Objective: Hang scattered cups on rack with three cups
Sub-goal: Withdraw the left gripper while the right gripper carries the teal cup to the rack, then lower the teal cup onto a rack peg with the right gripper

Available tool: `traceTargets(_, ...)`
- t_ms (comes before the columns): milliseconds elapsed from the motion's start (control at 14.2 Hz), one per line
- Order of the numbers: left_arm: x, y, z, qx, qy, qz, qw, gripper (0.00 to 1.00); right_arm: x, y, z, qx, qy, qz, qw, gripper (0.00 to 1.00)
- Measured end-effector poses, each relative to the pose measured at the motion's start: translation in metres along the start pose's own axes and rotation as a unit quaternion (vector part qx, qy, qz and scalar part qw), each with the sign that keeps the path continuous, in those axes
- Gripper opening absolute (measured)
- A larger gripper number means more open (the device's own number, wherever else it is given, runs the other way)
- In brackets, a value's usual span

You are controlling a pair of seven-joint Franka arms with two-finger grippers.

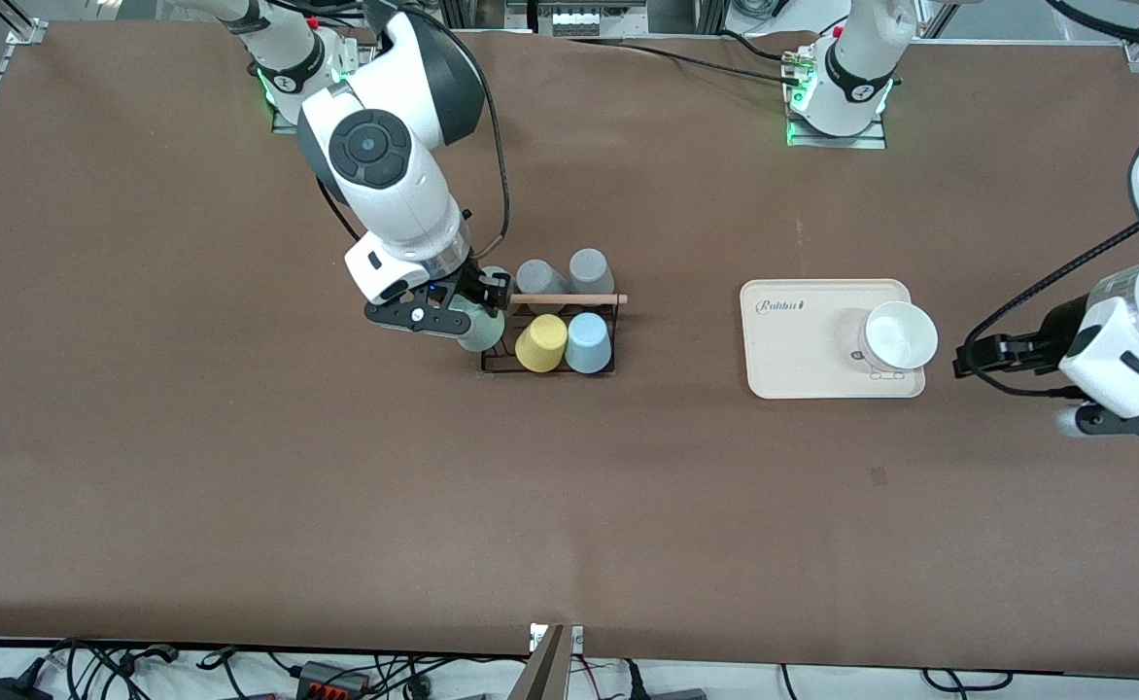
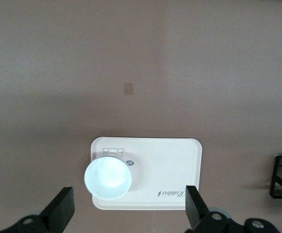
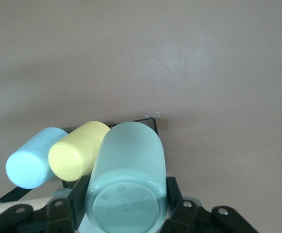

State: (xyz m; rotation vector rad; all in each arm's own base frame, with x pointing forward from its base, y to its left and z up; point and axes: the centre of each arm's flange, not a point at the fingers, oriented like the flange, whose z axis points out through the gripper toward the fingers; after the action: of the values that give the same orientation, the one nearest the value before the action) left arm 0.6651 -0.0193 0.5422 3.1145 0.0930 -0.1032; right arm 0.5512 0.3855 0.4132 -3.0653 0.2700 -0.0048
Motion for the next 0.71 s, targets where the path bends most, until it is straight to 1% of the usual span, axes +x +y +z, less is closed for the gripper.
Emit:
traceTargets(353,-0.035,-0.023,-0.033,0.01,0.016,0.015,1.0,1.0,-0.007,-0.009,0.01,-0.005,-0.002,-0.01,1.0,0.67)
traceTargets(564,-0.043,-0.018,-0.038,0.016,0.02,0.017,1.0,1.0,-0.008,-0.011,0.016,-0.009,-0.003,-0.013,1.0,0.67)
traceTargets(705,-0.045,-0.015,-0.035,0.02,0.024,0.018,0.999,1.0,-0.008,-0.012,0.03,-0.022,-0.004,-0.018,1.0,0.67)
